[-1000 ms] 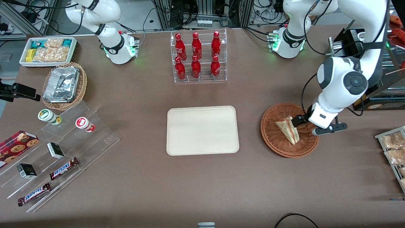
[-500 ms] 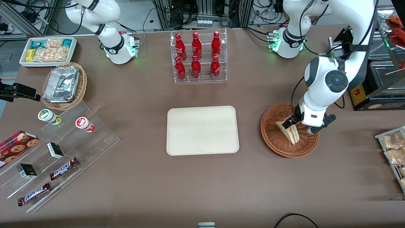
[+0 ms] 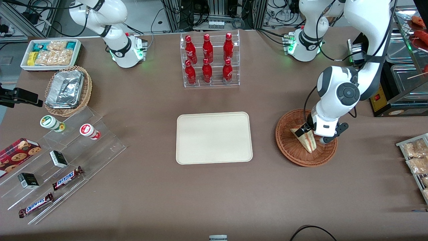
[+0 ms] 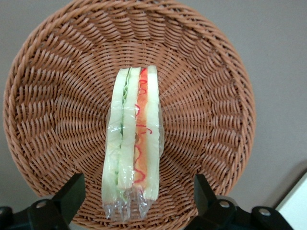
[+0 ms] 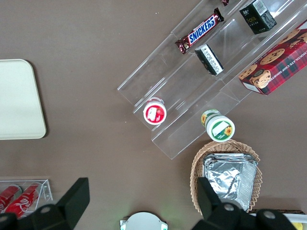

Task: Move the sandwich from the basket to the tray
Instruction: 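Lower the open left gripper around the wrapped sandwich and close it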

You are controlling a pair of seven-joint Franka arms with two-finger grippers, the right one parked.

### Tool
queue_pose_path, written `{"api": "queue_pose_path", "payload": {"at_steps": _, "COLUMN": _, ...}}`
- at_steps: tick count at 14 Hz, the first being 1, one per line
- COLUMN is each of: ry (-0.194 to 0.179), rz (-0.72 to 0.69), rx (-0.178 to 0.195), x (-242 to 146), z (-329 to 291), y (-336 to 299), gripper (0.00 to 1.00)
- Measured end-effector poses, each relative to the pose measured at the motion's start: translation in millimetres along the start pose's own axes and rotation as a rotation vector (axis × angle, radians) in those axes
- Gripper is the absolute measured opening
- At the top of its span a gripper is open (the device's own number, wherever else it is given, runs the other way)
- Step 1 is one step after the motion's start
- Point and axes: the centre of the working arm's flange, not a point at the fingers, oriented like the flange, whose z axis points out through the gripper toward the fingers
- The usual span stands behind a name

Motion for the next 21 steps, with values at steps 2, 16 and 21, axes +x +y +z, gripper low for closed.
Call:
{"api": "queue_pose_path", "payload": {"at_steps": 2, "ry": -0.012, "rz": 0.0, "rx": 0.011, "x": 0.0, "z": 9.2, "y": -0.7, "gripper": 1.0}}
{"api": "queue_pose_path", "payload": {"at_steps": 16, "ry": -0.022, "rz": -0.003, "rx": 0.018, "x": 5.6, "z": 22.4, "y": 0.4, "gripper": 0.29}}
{"api": "queue_pose_path", "payload": {"at_steps": 21, "ry": -0.038, "rz": 0.001, "rx": 0.037, "x": 28.6, "z": -45.5, "y": 25.6, "gripper": 0.16}}
